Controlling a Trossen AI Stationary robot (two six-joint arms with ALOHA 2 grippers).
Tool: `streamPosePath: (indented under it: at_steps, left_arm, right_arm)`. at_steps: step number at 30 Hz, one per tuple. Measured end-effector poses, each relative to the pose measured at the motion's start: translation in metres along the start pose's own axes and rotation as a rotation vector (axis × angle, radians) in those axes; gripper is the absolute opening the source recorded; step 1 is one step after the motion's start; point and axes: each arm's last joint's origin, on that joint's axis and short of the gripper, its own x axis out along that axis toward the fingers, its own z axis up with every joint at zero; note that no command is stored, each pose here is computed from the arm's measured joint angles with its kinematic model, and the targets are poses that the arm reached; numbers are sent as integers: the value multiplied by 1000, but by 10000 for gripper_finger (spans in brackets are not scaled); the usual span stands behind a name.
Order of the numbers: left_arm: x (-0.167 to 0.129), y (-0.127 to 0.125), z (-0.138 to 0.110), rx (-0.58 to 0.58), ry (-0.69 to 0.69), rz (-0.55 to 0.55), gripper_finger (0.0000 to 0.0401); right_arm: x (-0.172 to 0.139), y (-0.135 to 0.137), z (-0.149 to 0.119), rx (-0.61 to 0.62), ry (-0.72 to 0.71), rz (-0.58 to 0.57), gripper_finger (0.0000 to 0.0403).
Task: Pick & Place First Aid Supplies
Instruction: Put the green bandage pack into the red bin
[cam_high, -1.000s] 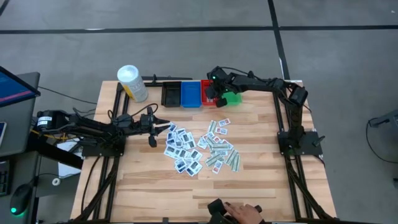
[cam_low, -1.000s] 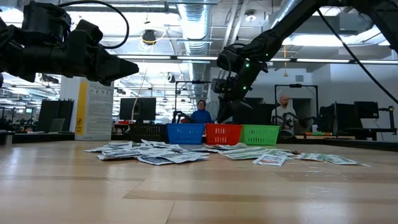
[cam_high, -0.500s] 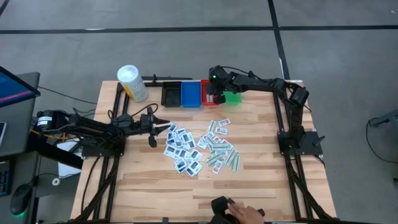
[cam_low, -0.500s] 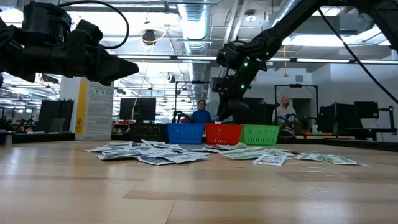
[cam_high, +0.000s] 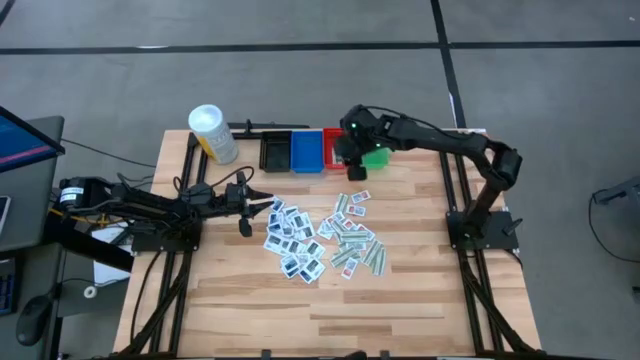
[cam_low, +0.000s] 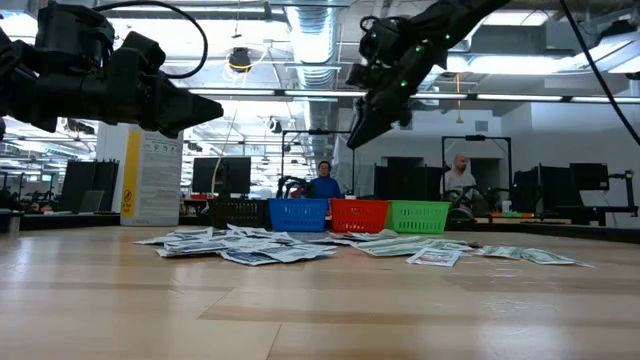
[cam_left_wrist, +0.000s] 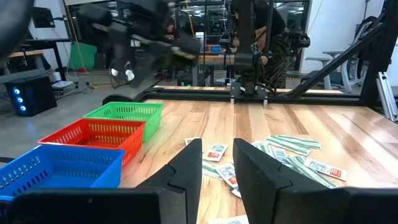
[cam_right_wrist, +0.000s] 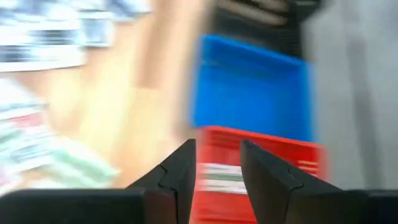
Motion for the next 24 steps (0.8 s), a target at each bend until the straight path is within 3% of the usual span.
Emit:
streamPosePath:
  at_steps: [4, 9, 15, 24]
  left_arm:
    - [0, 0, 0, 0, 0, 0, 93]
    - [0, 0, 0, 0, 0, 0, 93]
    - [0, 0, 0, 0, 0, 0, 93]
    - [0, 0, 0, 0, 0, 0, 93]
  right_arm:
    - [-1, 11, -7, 16, 12, 174, 118]
    - [12, 26, -22, 14, 44, 242, 118]
    - [29, 45, -33, -11, 31, 251, 118]
    - [47, 66, -36, -87, -16, 139, 118]
